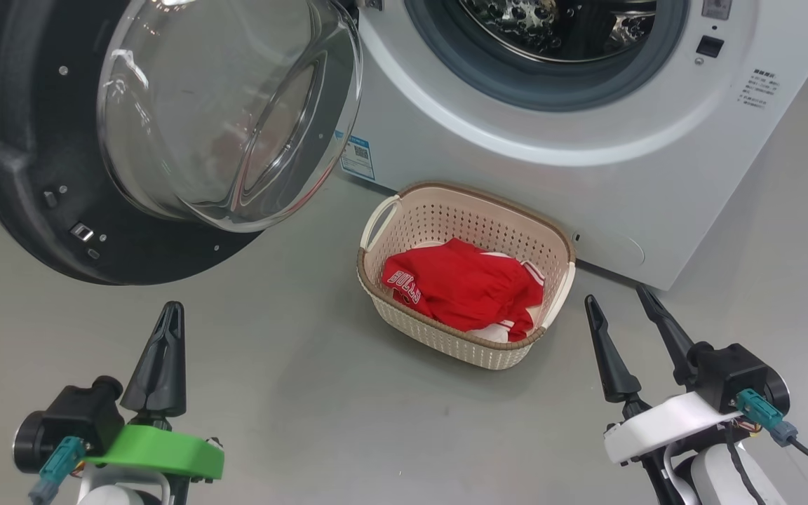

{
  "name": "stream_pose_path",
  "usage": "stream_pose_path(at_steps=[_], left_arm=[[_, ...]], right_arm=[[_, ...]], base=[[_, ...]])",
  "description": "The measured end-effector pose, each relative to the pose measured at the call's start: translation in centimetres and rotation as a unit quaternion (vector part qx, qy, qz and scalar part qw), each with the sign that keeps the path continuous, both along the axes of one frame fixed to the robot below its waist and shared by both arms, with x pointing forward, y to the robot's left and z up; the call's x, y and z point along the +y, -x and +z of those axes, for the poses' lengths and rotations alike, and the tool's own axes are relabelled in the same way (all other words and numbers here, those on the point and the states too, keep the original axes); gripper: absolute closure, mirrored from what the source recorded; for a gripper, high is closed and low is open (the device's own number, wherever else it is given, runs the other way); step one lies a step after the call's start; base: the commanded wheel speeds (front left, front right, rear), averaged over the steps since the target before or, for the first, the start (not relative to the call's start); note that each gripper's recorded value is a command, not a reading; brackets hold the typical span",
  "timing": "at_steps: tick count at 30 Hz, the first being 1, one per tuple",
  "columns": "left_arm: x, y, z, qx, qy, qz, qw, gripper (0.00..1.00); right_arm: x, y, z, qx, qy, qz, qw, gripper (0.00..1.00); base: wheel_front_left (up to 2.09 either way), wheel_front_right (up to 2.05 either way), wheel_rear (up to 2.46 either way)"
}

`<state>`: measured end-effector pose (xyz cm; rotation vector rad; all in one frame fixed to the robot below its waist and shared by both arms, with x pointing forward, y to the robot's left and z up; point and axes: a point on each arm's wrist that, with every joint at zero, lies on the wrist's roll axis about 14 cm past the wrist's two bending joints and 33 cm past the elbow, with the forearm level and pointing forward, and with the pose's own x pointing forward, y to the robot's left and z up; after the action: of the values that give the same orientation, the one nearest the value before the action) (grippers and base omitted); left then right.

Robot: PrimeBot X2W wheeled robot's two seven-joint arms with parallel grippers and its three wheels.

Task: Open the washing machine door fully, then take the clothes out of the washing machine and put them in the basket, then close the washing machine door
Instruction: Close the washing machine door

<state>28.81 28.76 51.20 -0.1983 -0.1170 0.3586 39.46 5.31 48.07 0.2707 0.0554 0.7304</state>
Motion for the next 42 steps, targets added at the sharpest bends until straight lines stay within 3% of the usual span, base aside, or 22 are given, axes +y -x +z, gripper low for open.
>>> stream_pose_path(at_steps=[13,18,24,31,36,42], left_arm=[[1.4,-1.2,0.3,0.009,-0.023,0.013,1.0,1.0],[3.1,-2.9,4.3,-0.023,-0.097,0.008,0.995,1.0],[6.6,-4.5,10.8,-0.085,-0.181,0.03,0.979,1.0],[12.2,-3.8,15.8,-0.113,-0.23,0.086,0.963,1.0],[17.1,-2.6,17.2,-0.129,-0.17,0.145,0.966,1.0],[22.5,-1.6,15.6,-0.127,-0.038,0.207,0.969,1.0]], right_arm=[[-0.1,-1.0,-1.8,0.015,0.004,0.005,1.0,0.0],[-0.5,-1.9,-2.5,0.02,0.004,-0.001,1.0,0.0],[-1.5,-2.7,-3.8,0.029,0.014,-0.01,0.999,0.0],[-1.3,-3.4,-3.9,0.025,0.013,-0.008,1.0,0.0],[-1.1,-3.6,-4.0,0.025,0.012,-0.006,1.0,0.0],[-1.4,-3.6,-4.6,0.031,0.018,-0.006,0.999,0.0]], base=[[0.0,0.0,0.0],[0.0,0.0,0.0],[0.0,0.0,0.0],[0.0,0.0,0.0],[0.0,0.0,0.0],[0.0,0.0,0.0]])
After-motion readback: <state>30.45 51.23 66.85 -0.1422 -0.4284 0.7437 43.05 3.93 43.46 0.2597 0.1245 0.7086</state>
